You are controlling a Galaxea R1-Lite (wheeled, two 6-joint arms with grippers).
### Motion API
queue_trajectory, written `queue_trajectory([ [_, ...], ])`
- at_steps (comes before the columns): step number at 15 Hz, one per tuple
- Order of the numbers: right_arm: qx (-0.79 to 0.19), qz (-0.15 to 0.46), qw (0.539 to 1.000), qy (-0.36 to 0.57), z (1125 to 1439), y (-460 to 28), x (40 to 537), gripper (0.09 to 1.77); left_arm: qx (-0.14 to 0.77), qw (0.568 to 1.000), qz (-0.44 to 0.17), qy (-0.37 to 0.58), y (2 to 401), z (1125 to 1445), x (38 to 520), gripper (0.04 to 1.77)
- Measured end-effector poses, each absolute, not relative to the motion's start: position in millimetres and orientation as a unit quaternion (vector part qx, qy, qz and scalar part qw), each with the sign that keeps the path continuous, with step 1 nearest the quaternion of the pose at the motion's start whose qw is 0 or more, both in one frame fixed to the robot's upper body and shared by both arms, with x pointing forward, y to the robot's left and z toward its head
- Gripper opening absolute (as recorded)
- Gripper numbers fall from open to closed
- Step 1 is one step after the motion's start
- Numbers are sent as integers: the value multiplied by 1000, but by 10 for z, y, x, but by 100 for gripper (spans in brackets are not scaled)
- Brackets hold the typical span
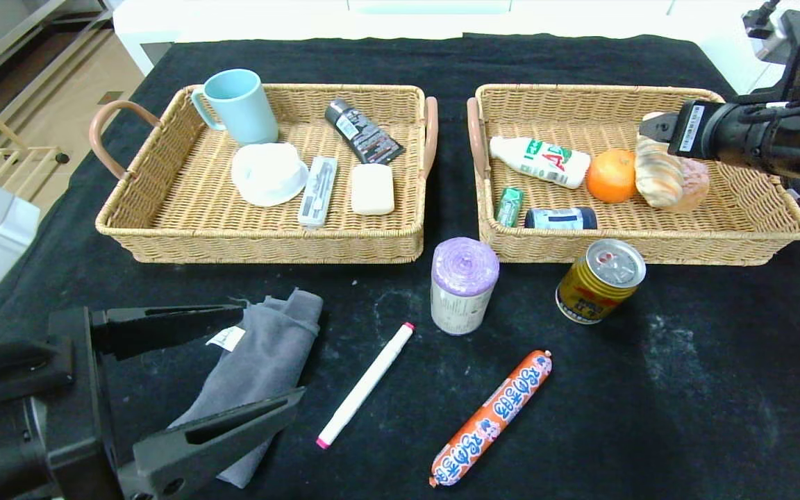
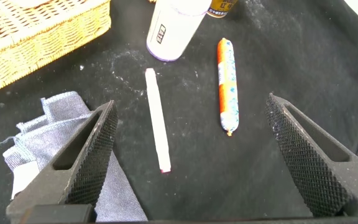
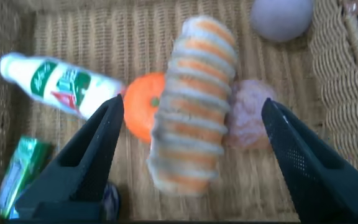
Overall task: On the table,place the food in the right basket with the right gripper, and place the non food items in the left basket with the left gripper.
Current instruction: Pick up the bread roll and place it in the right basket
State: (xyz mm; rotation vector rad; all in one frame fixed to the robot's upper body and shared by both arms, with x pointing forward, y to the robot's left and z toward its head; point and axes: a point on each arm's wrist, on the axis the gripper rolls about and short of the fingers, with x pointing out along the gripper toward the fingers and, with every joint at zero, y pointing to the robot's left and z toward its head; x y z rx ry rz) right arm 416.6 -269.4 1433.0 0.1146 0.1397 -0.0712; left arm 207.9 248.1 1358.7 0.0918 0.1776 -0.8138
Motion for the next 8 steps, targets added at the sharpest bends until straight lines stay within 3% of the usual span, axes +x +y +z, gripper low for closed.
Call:
queue_trajectory([
  [8, 22, 14, 989, 148, 14296, -2423, 3474, 168, 45, 913, -395, 88, 2477, 13581, 2084, 172],
])
